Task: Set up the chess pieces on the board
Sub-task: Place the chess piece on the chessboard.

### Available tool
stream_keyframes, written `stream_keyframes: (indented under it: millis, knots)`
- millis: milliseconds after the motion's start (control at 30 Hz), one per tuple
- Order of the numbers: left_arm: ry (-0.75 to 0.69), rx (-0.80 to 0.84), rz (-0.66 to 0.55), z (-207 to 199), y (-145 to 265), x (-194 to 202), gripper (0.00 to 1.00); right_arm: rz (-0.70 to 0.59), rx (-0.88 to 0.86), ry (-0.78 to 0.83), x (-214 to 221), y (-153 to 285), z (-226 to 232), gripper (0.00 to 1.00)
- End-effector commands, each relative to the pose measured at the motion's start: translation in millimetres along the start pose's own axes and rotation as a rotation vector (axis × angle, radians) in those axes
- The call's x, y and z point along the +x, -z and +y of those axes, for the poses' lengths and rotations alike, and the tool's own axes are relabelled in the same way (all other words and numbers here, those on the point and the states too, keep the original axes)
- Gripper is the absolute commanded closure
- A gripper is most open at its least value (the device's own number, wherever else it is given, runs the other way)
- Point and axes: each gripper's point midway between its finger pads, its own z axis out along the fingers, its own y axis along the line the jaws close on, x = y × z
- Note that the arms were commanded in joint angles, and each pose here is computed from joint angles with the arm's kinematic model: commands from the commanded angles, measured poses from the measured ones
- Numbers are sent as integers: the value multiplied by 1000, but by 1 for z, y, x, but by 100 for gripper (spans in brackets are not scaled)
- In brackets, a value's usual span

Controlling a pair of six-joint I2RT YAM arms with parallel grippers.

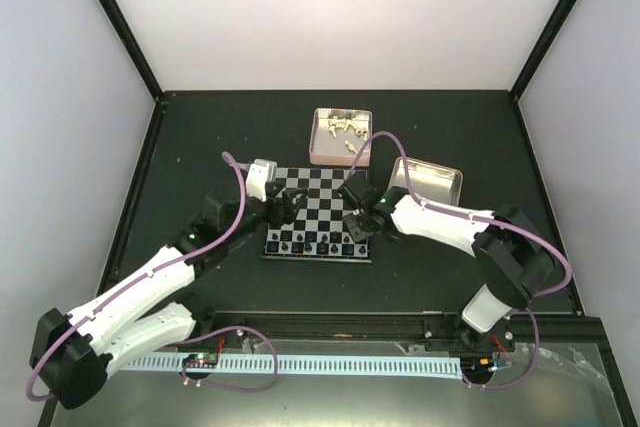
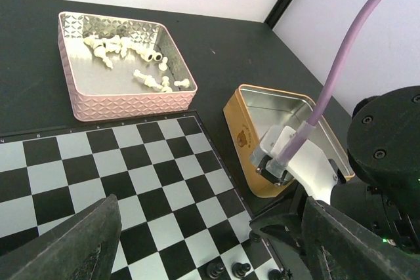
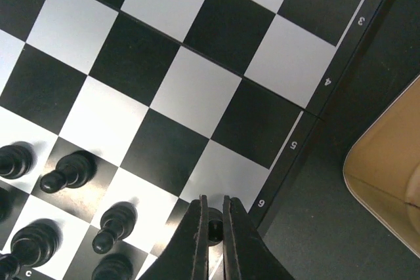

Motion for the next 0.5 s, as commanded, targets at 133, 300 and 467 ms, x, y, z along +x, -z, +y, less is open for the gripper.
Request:
stream_keyframes:
  millis: [133, 300, 467]
  knots:
    - [12, -19, -14, 3, 2, -4, 23, 45, -21, 37, -3, 5, 9, 99]
    - [12, -22, -13, 4, 2, -4, 23, 89, -20, 35, 2, 4, 10, 98]
    - [10, -21, -16, 4, 3, -5, 23, 129, -25, 40, 6, 1, 12, 96]
